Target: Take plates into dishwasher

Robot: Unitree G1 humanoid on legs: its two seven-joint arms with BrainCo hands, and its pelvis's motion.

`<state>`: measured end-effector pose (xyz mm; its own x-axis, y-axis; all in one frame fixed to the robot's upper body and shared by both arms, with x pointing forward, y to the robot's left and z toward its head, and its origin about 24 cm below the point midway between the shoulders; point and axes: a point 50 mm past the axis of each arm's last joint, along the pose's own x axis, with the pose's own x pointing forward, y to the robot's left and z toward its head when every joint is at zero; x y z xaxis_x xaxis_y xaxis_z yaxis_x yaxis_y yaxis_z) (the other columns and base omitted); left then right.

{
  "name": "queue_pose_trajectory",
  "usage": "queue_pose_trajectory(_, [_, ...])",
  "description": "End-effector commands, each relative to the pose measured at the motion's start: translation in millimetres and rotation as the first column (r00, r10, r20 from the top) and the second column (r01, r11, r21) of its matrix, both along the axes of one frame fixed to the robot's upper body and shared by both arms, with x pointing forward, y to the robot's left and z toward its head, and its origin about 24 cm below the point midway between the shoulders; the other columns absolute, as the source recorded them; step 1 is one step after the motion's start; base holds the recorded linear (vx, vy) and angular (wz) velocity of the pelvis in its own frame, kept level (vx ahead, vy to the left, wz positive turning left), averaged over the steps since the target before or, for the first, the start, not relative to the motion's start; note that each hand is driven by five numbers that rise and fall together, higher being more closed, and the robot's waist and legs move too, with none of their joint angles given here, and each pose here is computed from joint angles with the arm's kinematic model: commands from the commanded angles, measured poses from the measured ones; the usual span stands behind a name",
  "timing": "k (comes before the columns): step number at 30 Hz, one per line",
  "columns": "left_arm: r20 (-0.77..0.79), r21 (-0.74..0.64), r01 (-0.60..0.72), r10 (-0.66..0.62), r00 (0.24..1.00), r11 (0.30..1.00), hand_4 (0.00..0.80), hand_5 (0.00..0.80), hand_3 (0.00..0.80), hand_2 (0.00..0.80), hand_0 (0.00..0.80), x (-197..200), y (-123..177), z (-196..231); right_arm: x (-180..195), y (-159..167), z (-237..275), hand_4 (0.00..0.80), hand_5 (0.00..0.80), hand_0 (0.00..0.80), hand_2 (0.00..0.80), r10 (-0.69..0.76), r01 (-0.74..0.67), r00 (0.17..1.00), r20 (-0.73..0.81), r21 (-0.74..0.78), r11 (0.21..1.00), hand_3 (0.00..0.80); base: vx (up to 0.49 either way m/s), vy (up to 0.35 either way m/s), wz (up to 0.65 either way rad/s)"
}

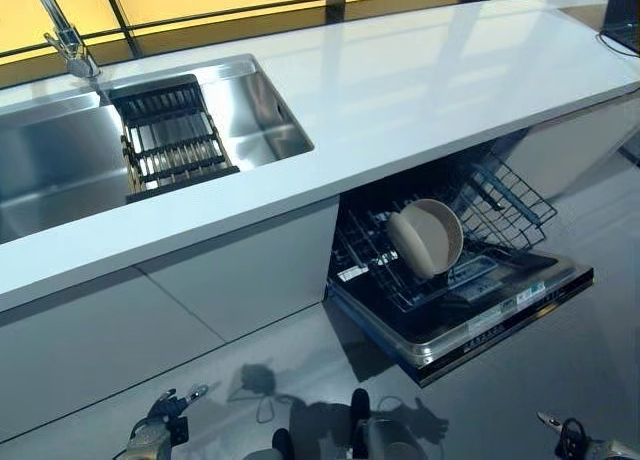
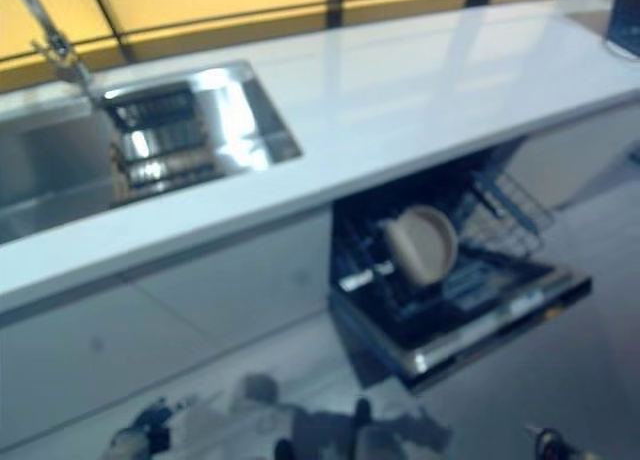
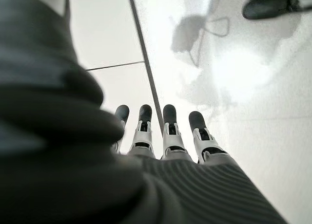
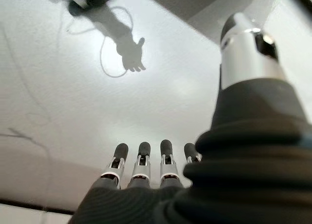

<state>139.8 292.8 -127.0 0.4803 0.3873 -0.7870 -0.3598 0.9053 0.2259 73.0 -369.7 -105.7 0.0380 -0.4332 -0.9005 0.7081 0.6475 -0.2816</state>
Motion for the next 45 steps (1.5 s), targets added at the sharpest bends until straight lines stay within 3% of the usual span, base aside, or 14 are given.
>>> queue_pose_trajectory(1, [0.008, 0.007, -0.138, 0.138, 0.990, 0.990, 0.000, 0.000, 0.000, 0.000, 0.000, -12, 10, -1, 6, 6, -4, 0.000, 0.000, 0.000, 0.000, -0.081, 0.083, 0.996, 0.046, -0.041, 0.996, 0.000, -0.132, -0.457, -0.45])
queue_pose_trajectory(4, [0.048, -0.017, -0.194, 0.195, 0.980, 0.981, 0.000, 0.000, 0.000, 0.000, 0.000, -13, 9, 0, 11, 14, -8, 0.000, 0.000, 0.000, 0.000, -0.095, 0.096, 0.993, 0.069, -0.010, 0.995, 0.000, -0.092, -0.288, -0.21])
queue_pose_trajectory(14, [0.170, -0.068, -0.105, 0.115, 0.979, 0.992, 0.000, 0.000, 0.000, 0.000, 0.000, 16, -12, 6, 40, 14, -1, 0.000, 0.000, 0.000, 0.000, -0.207, 0.219, 0.951, 0.231, -0.029, 0.975, 0.000, -0.125, -0.092, 0.05])
queue_pose_trajectory(18, [0.199, -0.069, -0.105, 0.117, 0.973, 0.992, 0.000, 0.000, 0.000, 0.000, 0.000, 20, -11, 9, 69, 21, 5, 0.000, 0.000, 0.000, 0.000, -0.282, 0.282, 0.874, 0.396, 0.059, 0.957, 0.000, -0.103, 0.048, 0.10])
queue_pose_trajectory(26, [0.200, -0.122, -0.125, 0.148, 0.969, 0.985, 0.000, 0.000, 0.000, 0.000, 0.000, 17, -25, 2, 121, 27, 27, 0.000, 0.000, 0.000, 0.000, -0.335, 0.269, 0.733, 0.592, 0.201, 0.942, 0.000, -0.026, 0.087, 0.19])
queue_pose_trajectory(30, [0.180, -0.158, -0.136, 0.164, 0.970, 0.978, 0.000, 0.000, 0.000, 0.000, 0.000, 8, -36, -5, 151, 32, 44, 0.000, 0.000, 0.000, 0.000, -0.341, 0.192, 0.649, 0.680, 0.288, 0.938, 0.000, 0.063, 0.145, 0.25])
queue_pose_trajectory(36, [0.135, -0.189, -0.151, 0.178, 0.975, 0.970, 0.000, 0.000, 0.000, 0.000, 0.000, -8, -51, -14, 189, 38, 72, 0.000, 0.000, 0.000, 0.000, -0.269, 0.065, 0.568, 0.778, 0.284, 0.957, 0.000, 0.079, 0.110, 0.18])
queue_pose_trajectory(45, [0.094, -0.153, -0.160, 0.176, 0.980, 0.975, 0.000, 0.000, 0.000, 0.000, 0.000, -25, -40, -16, 261, 75, 143, 0.000, 0.000, 0.000, 0.000, -0.116, -0.264, 0.268, 0.956, 0.189, 0.946, 0.000, 0.021, -0.003, 0.09])
